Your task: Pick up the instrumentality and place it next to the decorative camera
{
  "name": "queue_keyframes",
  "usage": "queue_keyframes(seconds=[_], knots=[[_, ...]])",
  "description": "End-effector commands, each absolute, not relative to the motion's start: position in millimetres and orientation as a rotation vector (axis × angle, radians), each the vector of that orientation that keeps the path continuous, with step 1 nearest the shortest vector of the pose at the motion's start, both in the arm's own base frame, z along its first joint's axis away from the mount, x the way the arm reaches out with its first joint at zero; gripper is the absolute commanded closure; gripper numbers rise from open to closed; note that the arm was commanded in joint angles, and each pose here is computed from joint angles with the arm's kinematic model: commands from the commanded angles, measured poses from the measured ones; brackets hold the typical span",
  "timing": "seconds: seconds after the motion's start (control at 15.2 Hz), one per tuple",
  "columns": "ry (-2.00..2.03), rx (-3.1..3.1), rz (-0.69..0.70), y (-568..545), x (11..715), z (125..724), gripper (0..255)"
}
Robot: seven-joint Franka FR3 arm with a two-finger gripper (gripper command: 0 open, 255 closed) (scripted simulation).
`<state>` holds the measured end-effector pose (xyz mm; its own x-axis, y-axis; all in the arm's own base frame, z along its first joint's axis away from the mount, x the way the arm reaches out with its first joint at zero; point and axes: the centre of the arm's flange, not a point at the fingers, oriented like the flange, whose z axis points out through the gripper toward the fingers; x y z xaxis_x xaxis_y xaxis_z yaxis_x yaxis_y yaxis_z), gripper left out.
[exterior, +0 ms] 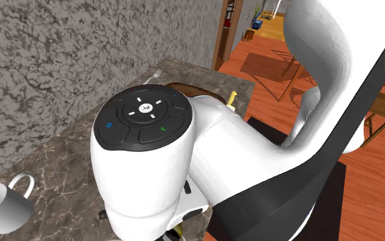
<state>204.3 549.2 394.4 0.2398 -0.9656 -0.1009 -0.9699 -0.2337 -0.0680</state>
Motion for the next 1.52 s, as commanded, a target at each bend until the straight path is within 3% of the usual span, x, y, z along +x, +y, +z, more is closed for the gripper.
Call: queue_keyframes(seconds=[0.0,0.53,1.06,1.12,1.45], knots=[[1.867,-2.384,0.058,549,203,382,255],[1.867,-2.384,0.058,549,203,342,255],[1.867,-2.384,0.058,549,203,342,255],[1.867,-2.384,0.058,549,203,342,0],[1.867,-2.384,0.058,549,203,342,0]])
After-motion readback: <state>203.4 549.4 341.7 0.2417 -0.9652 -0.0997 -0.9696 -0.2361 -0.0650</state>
